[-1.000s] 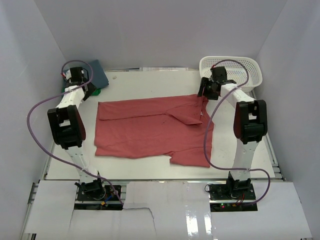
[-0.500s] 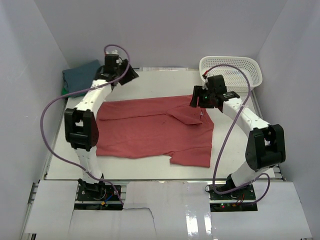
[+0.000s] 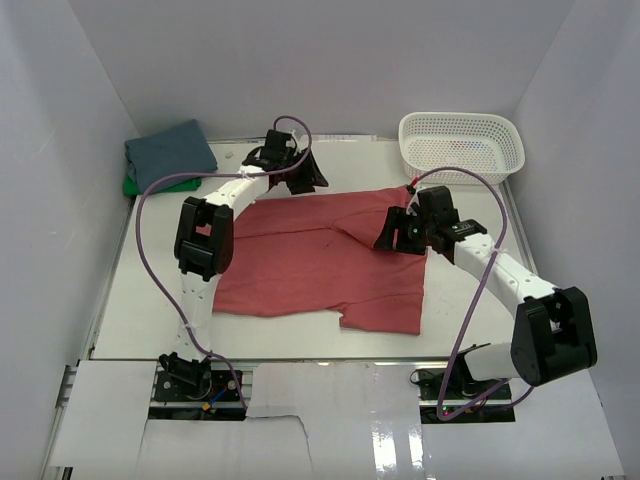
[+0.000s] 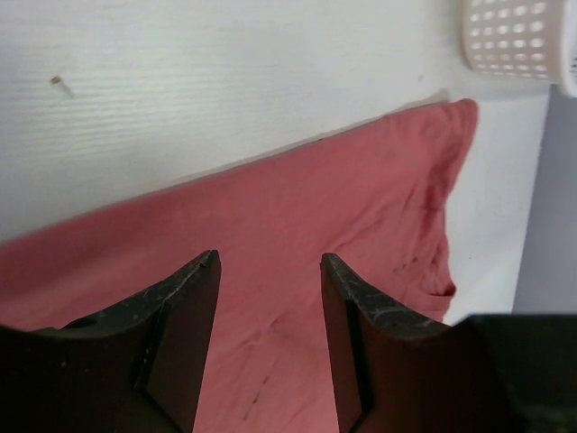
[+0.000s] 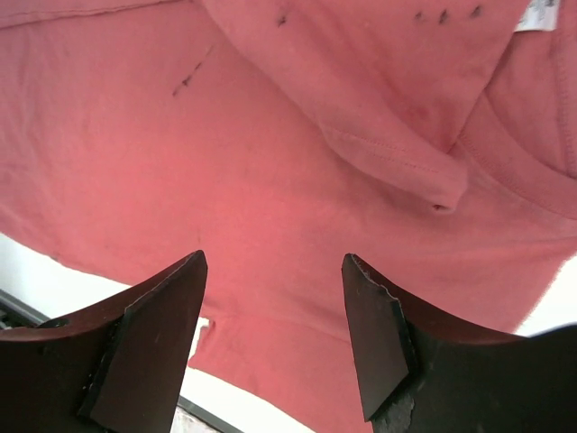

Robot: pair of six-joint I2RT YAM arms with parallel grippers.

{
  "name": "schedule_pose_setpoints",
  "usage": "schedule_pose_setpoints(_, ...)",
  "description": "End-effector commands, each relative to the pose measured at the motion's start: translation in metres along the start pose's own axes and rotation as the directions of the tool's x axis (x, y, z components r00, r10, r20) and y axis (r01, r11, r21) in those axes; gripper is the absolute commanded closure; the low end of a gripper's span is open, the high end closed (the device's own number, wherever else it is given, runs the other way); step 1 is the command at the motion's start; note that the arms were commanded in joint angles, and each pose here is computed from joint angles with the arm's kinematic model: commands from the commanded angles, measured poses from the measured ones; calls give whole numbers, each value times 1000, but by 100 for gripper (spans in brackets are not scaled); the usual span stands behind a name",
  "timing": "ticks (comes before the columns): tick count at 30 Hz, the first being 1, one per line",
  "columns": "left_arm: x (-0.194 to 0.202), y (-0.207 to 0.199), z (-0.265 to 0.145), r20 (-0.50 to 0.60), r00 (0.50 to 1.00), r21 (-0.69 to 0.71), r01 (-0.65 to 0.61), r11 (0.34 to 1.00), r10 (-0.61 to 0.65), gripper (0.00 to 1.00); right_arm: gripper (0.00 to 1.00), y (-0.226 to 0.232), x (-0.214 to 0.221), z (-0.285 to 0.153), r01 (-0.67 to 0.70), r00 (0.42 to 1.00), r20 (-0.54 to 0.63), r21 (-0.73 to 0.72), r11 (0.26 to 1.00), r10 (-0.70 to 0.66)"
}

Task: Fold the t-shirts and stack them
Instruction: Fold the flattened tshirt in 1/3 of the way

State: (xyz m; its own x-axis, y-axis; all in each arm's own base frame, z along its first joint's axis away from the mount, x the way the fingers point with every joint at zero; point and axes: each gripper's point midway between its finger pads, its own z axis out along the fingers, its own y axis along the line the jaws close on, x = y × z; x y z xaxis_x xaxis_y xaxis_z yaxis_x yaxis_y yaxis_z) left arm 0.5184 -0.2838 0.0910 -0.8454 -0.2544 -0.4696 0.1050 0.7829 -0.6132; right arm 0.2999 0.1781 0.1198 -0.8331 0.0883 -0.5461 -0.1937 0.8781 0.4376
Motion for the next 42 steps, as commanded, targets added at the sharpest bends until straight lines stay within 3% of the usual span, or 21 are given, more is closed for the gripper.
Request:
schedule_pose_setpoints(1, -20, -47, -5, 34, 999, 152, -35, 988, 31, 41, 32, 17, -1, 3, -49, 998, 25, -88, 995, 52)
schedule_pose_setpoints(8, -4, -62, 7, -38, 999, 229, 2, 973, 7, 41, 31, 23, 12, 24, -174, 983, 19, -172, 970, 180)
schedule_pose_setpoints(20, 33, -63, 21, -148, 989, 301, 65, 951, -20, 41, 31, 1, 6, 55, -276, 951, 118, -90, 957, 285)
schedule_pose_setpoints(34, 59, -47, 24, -203, 978, 298, 99, 950, -38, 40, 30, -17, 3, 90, -312, 934, 184, 6, 950, 306)
schedule_pose_setpoints(42, 67, -44, 22, -211, 977, 300, 96, 949, -32, 41, 30, -13, -18, 98, -253, 937, 264, 61, 965, 229)
